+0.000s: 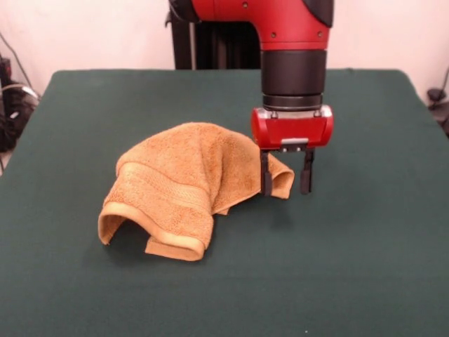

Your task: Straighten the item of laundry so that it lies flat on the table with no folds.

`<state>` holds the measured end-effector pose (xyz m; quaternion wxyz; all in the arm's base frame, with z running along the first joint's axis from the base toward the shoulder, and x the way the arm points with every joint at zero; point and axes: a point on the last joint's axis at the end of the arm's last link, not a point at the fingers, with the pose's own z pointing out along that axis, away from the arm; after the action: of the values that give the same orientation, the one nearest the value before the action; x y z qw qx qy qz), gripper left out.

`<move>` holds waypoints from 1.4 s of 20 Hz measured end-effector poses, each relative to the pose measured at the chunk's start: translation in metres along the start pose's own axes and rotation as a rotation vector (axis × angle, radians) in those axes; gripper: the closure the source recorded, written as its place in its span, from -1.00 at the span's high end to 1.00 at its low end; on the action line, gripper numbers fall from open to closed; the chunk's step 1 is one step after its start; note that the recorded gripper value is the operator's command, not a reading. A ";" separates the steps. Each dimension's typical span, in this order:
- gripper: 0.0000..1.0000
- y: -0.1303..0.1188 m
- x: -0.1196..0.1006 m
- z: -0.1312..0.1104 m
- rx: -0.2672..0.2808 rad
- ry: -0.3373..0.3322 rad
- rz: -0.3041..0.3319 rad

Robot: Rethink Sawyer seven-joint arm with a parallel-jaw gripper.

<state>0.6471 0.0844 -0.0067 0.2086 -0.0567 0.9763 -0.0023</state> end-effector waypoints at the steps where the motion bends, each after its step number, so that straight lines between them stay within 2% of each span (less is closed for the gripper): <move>1: 1.00 0.001 0.002 0.000 -0.002 0.013 -0.002; 9: 1.00 0.002 0.011 -0.001 -0.011 0.082 -0.002; 18: 1.00 0.001 0.014 0.001 -0.012 0.091 0.000; 28: 1.00 -0.020 0.041 0.026 -0.043 0.141 0.079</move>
<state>0.6228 0.0601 -0.0469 0.1379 -0.0224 0.9899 0.0230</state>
